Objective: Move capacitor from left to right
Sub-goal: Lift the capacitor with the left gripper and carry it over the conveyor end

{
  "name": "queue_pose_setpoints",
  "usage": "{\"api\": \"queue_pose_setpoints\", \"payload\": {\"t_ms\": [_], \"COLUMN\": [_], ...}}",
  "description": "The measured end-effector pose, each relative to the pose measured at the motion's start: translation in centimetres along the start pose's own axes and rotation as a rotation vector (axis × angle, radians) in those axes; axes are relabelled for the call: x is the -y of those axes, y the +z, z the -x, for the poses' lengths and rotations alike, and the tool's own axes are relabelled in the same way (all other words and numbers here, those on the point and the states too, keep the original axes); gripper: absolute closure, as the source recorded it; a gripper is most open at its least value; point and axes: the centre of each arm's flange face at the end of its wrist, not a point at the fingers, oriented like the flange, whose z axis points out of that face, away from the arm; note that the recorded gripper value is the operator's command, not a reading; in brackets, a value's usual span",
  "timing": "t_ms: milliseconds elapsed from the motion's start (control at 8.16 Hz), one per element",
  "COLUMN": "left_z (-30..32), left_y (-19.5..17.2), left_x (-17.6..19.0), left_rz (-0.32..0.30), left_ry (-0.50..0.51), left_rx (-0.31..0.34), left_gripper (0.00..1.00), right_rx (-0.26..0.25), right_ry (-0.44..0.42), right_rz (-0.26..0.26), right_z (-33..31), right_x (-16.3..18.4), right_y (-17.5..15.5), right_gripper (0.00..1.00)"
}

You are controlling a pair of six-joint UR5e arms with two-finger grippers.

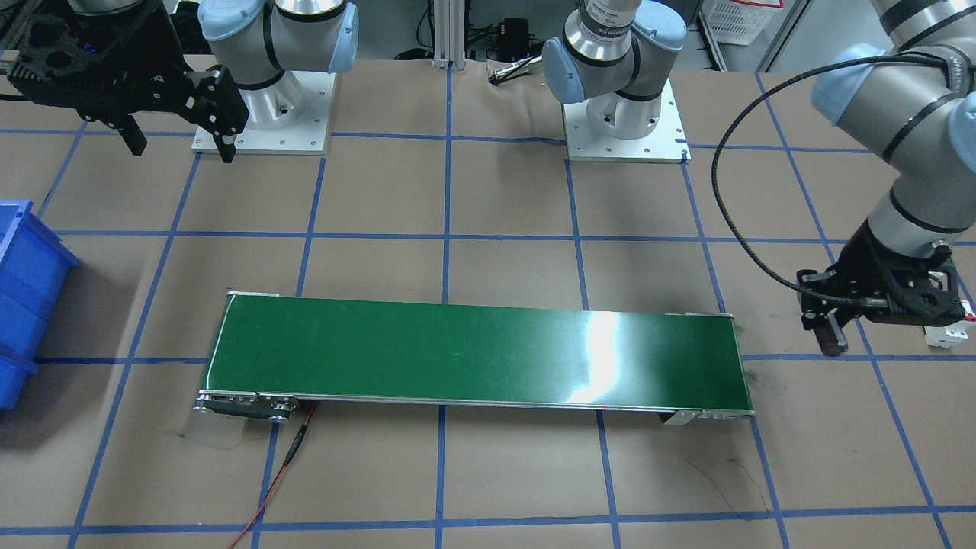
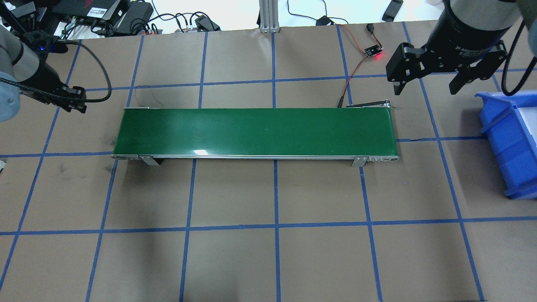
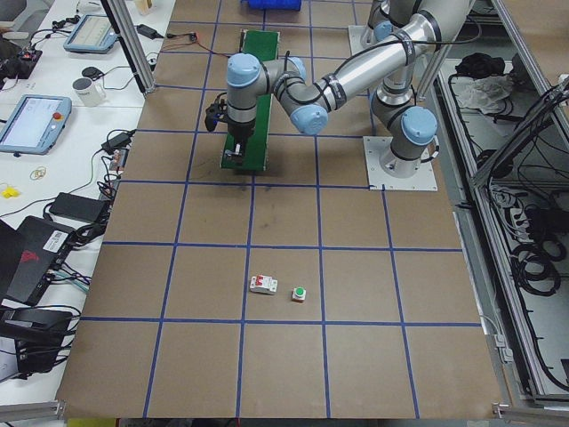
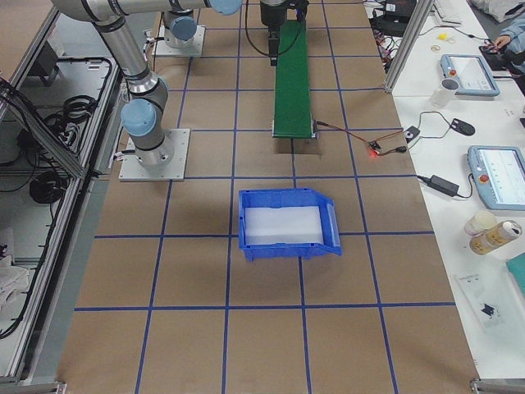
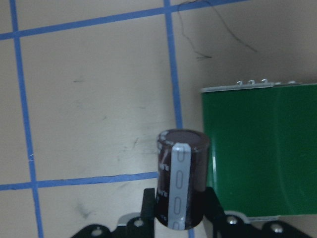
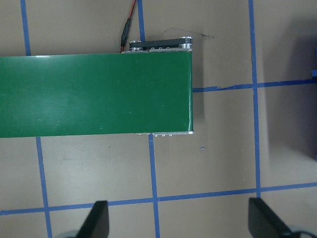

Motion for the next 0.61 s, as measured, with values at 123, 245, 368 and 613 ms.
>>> {"api": "queue_pose_setpoints", "payload": {"t_ms": [123, 245, 368, 613], "left_z": [-3.0, -5.6, -7.4, -8.6], "left_y": [0.0, 0.3, 1.0, 3.2], "left_x": [0.7, 1.3, 1.8, 2.4], "left_rz": [-0.002, 0.002, 0.013, 0.050], "left_ry": [0.003, 0.009, 0.022, 0.051], "left_rx": [-0.010, -0.019, -0.029, -0.043], "left_gripper": [1.00, 1.00, 1.00, 1.00], "right_rx": [0.001, 0.001, 0.001, 0.001], "right_ry": [0.000, 0.000, 0.000, 0.000], "right_rz": [0.000, 0.000, 0.000, 0.000], "right_z": [0.0, 0.0, 0.0, 0.0], "right_x": [0.0, 0.0, 0.0, 0.0], "right_y": [0.0, 0.0, 0.0, 0.0], "right_gripper": [0.00, 0.00, 0.00, 0.00]}}
